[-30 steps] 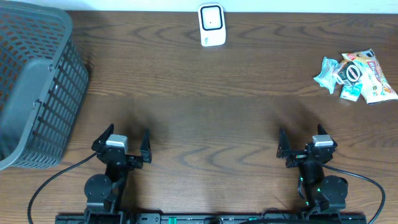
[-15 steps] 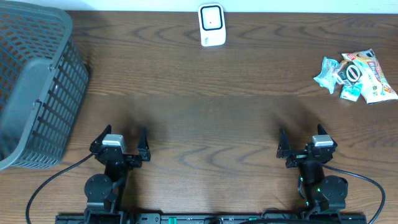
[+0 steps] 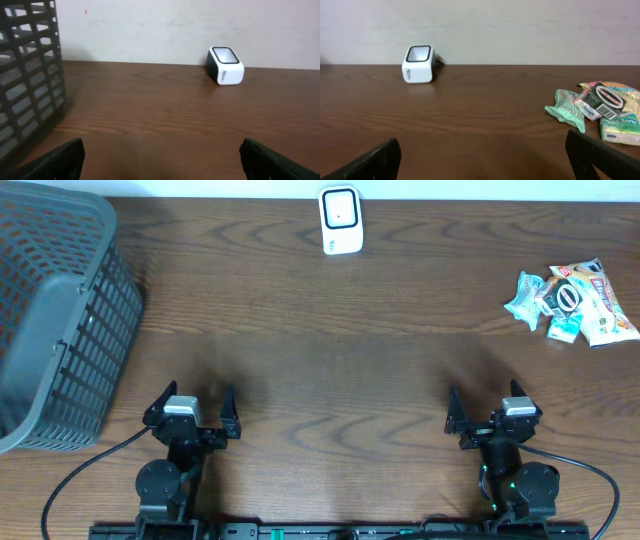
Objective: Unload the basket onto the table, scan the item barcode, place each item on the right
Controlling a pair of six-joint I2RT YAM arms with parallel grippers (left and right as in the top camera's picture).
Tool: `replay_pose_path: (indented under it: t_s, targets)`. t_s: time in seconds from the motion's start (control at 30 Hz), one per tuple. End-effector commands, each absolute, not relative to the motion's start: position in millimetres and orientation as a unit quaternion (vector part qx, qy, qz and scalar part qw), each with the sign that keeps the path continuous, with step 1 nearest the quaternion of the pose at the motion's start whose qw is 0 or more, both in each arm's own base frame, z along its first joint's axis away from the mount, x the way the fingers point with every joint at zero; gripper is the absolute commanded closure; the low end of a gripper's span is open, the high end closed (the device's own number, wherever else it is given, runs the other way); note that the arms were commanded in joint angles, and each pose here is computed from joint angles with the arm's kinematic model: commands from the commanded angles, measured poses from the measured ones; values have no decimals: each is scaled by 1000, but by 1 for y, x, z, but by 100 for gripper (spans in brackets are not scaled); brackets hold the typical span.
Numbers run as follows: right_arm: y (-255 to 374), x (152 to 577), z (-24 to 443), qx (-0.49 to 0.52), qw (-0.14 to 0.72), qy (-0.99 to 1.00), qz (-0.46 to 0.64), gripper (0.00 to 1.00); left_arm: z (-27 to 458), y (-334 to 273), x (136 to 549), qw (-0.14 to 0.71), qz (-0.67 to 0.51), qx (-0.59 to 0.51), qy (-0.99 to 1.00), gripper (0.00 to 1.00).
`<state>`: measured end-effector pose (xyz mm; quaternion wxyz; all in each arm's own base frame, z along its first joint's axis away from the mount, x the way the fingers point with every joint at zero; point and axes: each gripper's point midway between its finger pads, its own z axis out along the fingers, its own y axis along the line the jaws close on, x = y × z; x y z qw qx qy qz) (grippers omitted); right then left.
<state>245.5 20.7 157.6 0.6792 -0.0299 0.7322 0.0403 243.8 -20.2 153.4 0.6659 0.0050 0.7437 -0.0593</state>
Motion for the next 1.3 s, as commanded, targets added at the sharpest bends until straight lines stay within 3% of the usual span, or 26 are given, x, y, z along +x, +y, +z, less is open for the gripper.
replay_pose_path:
  t_s: [0.0,1.27]
  targets:
    - [21,245,157,-27,679,732,42,1,136,-10,244,649,-32,-7,760,2]
    - [21,245,157,-27,679,732,42,1,135,-6,243,648,-14,-9,761,2]
